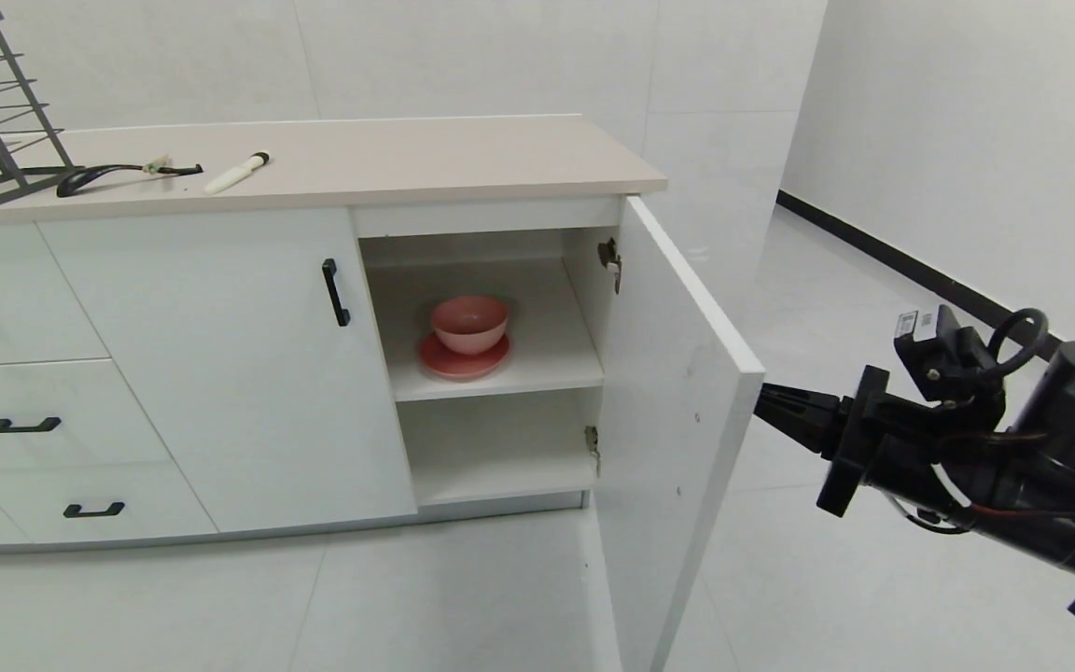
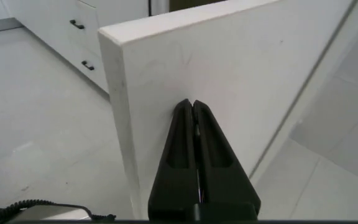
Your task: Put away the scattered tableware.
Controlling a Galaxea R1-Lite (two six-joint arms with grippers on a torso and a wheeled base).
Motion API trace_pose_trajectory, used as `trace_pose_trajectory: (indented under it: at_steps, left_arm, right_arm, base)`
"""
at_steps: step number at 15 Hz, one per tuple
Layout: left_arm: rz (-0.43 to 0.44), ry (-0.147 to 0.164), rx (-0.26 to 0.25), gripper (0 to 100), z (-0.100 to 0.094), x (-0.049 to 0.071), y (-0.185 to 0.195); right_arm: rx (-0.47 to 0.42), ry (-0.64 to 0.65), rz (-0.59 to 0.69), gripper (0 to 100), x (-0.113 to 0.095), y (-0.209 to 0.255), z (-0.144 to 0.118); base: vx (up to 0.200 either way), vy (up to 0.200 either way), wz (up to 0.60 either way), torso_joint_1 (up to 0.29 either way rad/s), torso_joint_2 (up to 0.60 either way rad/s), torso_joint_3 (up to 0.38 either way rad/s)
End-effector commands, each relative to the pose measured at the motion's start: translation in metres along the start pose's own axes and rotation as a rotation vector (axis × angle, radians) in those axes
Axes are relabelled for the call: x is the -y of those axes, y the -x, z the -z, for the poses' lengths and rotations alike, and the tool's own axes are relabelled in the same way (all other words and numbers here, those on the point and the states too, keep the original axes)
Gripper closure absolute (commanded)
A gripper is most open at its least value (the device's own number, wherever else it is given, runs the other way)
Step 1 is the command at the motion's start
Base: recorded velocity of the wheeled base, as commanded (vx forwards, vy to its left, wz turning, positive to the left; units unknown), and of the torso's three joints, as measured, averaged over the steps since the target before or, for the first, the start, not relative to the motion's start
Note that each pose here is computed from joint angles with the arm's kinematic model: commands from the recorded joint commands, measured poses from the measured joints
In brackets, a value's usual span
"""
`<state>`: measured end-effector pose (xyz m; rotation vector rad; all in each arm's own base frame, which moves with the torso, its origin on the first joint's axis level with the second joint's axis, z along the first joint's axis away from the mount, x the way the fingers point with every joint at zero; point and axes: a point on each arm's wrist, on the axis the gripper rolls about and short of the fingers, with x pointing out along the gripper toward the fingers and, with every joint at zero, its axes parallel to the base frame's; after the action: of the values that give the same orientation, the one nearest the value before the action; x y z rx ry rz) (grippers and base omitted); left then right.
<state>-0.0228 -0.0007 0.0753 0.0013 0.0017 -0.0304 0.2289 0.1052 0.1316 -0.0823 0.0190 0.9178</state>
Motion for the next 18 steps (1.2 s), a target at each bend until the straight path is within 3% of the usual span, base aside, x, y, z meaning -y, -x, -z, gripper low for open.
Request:
trace_pose_trajectory:
  at_steps: [1,8,12,18]
  left_arm:
    - [0.0,0.0,0.0,0,0.0,0.0,0.0]
    - [0.0,0.0,0.0,0,0.0,0.0,0.0]
    - [0.0,0.0,0.0,0,0.0,0.0,0.0]
    - [0.0,0.018,0.002,0,0.0,0.0,0.0]
  right_arm:
    - [-0.025,-0.013,-0.048,100,-0.007,-0.013,0.008]
    - [0.016,-0.004,-0.123,100,-0.011,-0.06,0.006]
    - [0.044,0.005,-0.098,100,-0.005,-0.085,0.006]
    - [0.075,0.002,-0.137,100,-0.007,-0.123,0.011]
  base:
    - [0.0,0.0,0.0,0.0,0.0,0.0]
    - [0.0,0.0,0.0,0.0,0.0,0.0]
    - [0.0,0.0,0.0,0.0,0.0,0.0]
    - [0.0,0.0,0.0,0.0,0.0,0.0]
